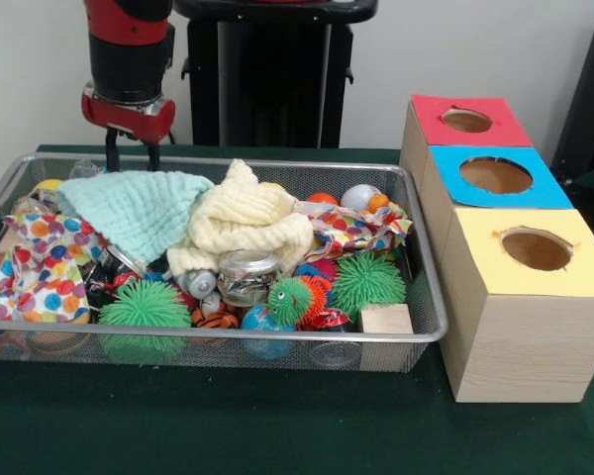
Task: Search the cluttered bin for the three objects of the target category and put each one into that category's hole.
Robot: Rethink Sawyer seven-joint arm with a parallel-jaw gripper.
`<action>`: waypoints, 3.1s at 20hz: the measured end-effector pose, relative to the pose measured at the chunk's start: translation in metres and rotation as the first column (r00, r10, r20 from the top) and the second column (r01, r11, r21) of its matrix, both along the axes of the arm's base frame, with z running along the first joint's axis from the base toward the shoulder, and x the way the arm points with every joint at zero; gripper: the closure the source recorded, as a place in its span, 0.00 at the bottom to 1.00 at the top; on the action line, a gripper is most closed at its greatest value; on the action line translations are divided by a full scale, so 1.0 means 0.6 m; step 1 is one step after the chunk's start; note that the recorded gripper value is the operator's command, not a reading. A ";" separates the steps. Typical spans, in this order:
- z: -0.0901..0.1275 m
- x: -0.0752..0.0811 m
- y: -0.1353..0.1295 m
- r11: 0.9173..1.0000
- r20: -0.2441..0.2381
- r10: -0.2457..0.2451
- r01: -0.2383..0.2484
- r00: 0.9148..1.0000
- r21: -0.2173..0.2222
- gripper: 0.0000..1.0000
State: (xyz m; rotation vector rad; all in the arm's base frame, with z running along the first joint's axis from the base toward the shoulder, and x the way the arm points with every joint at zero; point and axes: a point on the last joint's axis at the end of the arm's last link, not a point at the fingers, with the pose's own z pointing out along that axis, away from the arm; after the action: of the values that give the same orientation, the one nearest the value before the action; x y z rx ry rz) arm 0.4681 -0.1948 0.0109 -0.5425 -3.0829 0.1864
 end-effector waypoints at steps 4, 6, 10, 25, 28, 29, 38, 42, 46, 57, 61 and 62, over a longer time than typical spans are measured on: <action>-0.015 0.005 0.001 1.000 -0.018 0.031 -0.031 0.999 -0.001 0.00; -0.022 0.008 0.003 0.999 -0.044 0.052 -0.052 0.998 -0.003 0.00; -0.030 0.008 0.009 0.997 -0.100 0.078 -0.078 0.992 -0.003 0.00; -0.021 0.022 -0.016 0.999 -0.117 0.042 -0.037 0.992 0.040 0.00; -0.001 0.028 -0.020 0.999 -0.125 0.036 -0.032 0.991 0.039 0.00; 0.008 0.032 -0.021 0.999 -0.128 0.032 -0.027 0.991 0.040 0.00; 0.063 0.070 -0.046 0.997 -0.058 -0.031 0.034 0.998 0.067 0.00; 0.067 0.078 -0.048 0.994 -0.018 -0.059 0.060 0.998 0.096 0.00; 0.056 0.086 -0.042 0.989 0.054 -0.084 0.077 0.995 0.130 0.00; 0.004 0.099 0.007 0.972 0.181 -0.133 0.093 0.974 0.217 0.00; -0.008 0.094 0.020 0.970 0.177 -0.132 0.090 0.975 0.228 0.00; -0.012 0.094 0.023 0.969 0.177 -0.132 0.089 0.975 0.231 0.00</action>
State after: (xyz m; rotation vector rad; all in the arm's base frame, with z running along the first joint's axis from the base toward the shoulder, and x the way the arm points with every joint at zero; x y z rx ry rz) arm 0.5243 -0.1808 0.0035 -0.7607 -3.1822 -0.2224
